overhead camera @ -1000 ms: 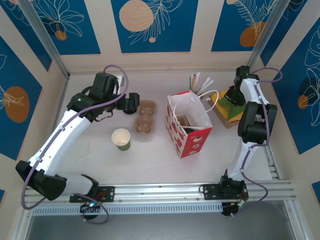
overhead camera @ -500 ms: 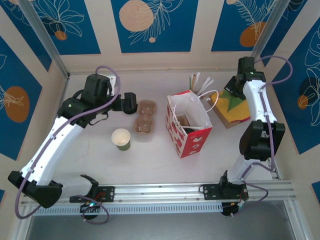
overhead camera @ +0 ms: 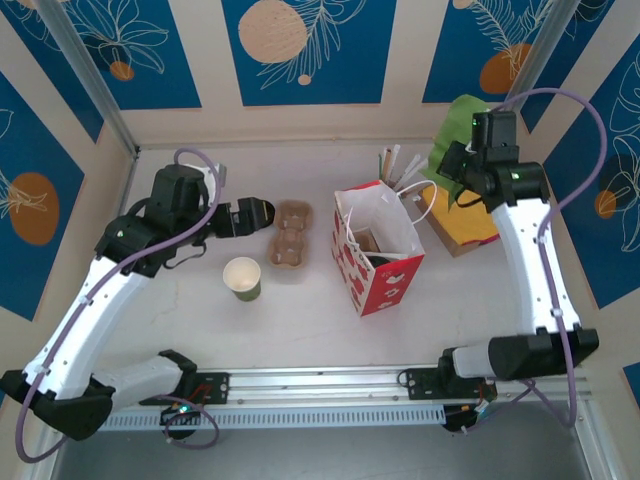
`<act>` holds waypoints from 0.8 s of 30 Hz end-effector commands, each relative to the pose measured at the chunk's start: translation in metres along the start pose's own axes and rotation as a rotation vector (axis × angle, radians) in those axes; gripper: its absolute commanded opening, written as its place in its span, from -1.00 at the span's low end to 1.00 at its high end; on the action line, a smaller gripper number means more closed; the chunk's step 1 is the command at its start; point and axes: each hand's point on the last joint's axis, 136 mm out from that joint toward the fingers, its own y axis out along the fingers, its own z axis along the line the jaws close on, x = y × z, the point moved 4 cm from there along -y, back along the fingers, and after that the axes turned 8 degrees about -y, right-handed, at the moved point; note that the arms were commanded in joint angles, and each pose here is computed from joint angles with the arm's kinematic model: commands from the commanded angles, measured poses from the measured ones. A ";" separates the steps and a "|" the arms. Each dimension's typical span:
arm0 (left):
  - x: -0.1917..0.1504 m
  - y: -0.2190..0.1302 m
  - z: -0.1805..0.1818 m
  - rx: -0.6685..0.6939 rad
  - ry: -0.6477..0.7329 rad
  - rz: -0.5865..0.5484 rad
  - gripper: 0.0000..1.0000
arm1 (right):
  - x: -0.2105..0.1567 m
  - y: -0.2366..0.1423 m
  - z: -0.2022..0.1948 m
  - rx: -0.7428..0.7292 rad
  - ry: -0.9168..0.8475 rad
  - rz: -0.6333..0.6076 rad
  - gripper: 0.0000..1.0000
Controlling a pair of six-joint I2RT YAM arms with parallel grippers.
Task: Pack the takeout coffee
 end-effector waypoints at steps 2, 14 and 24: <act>-0.011 -0.002 -0.005 -0.047 -0.045 0.014 1.00 | 0.004 -0.037 0.002 0.028 -0.079 -0.068 -1.00; -0.033 0.018 -0.014 -0.100 -0.054 0.026 1.00 | 0.006 -0.107 0.058 0.183 -0.346 -0.174 -1.00; -0.037 0.021 -0.008 -0.086 -0.047 0.002 1.00 | -0.025 -0.106 0.107 0.114 -0.667 -0.083 -1.00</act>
